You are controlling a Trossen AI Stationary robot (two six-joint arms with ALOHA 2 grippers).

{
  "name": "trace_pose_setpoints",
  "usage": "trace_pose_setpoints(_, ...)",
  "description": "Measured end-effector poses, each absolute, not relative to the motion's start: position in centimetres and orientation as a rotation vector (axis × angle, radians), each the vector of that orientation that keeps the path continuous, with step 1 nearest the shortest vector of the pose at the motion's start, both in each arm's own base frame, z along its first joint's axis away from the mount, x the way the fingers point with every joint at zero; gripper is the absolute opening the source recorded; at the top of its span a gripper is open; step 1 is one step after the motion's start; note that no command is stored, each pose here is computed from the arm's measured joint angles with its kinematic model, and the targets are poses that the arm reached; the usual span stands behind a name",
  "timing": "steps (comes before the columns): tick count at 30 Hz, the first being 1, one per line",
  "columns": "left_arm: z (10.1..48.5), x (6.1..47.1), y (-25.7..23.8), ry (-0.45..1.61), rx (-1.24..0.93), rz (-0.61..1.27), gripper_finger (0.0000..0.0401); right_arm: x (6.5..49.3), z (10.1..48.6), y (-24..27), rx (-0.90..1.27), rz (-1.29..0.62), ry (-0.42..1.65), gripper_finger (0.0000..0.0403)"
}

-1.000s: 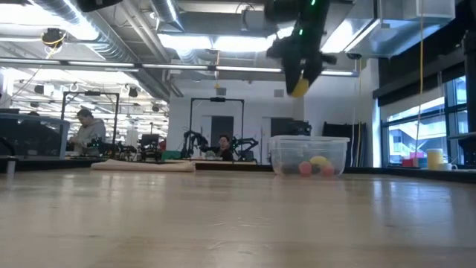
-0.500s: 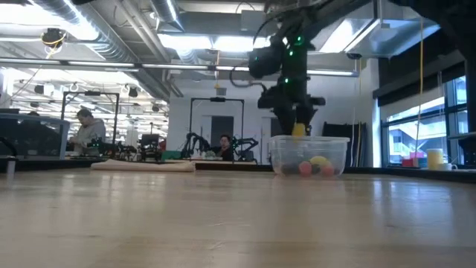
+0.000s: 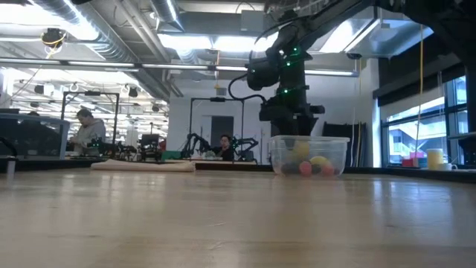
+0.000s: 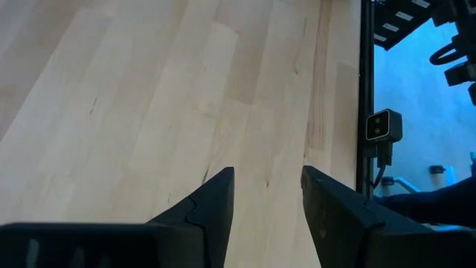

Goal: Pick and placing Produce into tupperware
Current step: Put the lemon into the transparent bin, then return to Home Position

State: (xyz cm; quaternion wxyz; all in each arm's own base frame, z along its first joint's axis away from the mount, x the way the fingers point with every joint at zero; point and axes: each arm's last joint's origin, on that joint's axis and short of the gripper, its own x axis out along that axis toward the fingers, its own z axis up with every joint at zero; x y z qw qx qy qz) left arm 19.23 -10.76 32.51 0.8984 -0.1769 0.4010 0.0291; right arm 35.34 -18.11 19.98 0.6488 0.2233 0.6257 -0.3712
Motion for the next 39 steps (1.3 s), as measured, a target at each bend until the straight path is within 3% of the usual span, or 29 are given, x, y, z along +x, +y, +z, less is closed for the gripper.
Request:
trace_pose_setpoints(11,32.6,19.2,-10.7,0.827,-0.35,0.052,0.0158,34.8,21.1,-17.8,0.457,-0.791,1.468,0.0235)
trace_pose_setpoints(16,34.1,18.3,-10.0,0.718,-0.304,0.02,0.0161,34.1,27.6,-16.7,0.427,-0.78,1.371,0.0233)
trace_pose_setpoints(22,37.6,16.3,-7.9,0.44,-0.185,-0.01,0.0152,32.3,37.9,-12.6,0.357,-0.686,0.942,0.0233)
trace_pose_setpoints(29,39.0,13.1,-4.9,0.275,-0.062,0.264,0.0148,26.0,43.9,-6.4,0.202,-0.528,0.663,0.0234)
trace_pose_setpoints(39,34.4,7.5,-1.8,0.144,-0.123,0.276,0.016,14.3,42.0,-1.0,0.222,-0.345,0.406,0.0234)
